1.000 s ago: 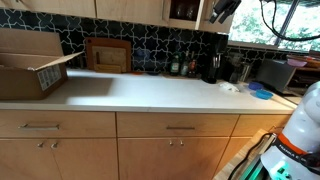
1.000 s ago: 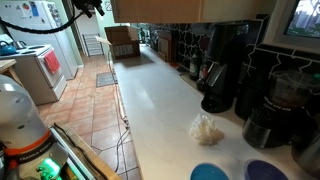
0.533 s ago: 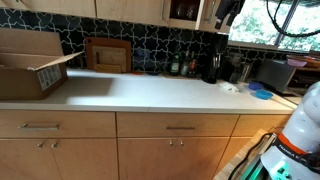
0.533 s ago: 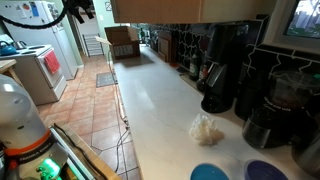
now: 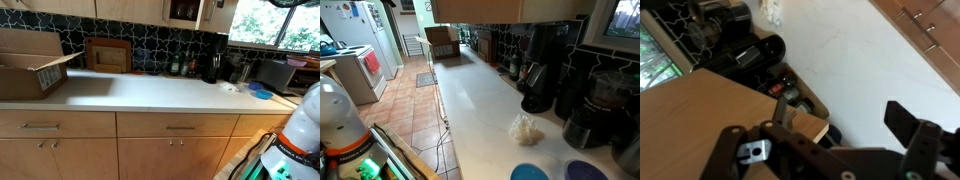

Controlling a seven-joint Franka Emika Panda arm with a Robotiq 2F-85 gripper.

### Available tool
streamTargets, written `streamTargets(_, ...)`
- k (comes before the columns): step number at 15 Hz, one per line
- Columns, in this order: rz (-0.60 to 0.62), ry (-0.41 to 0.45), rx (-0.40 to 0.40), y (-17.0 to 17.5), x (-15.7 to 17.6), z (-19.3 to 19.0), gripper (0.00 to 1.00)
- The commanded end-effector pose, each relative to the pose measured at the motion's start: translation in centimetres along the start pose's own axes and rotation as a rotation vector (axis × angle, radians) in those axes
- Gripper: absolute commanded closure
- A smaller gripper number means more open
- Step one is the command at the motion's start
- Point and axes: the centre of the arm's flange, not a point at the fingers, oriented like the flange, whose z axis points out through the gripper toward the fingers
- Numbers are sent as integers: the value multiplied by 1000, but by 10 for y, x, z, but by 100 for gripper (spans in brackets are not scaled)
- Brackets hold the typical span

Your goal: Pull open the far right top cabinet door

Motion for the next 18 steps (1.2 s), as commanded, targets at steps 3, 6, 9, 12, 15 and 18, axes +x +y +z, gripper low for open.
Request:
streamTargets(3, -194, 80, -145, -24, 75, -41, 0)
streamTargets(6, -271, 108, -268, -37, 102, -49, 0)
streamTargets(9, -242, 124, -252, -36, 85, -28, 0)
streamTargets(12, -251, 124, -266, -42, 95, -26, 0)
streamTargets(15, -259, 113, -341, -57, 115, -20, 0)
streamTargets(18, -249, 88, -427, -72, 132, -5, 0)
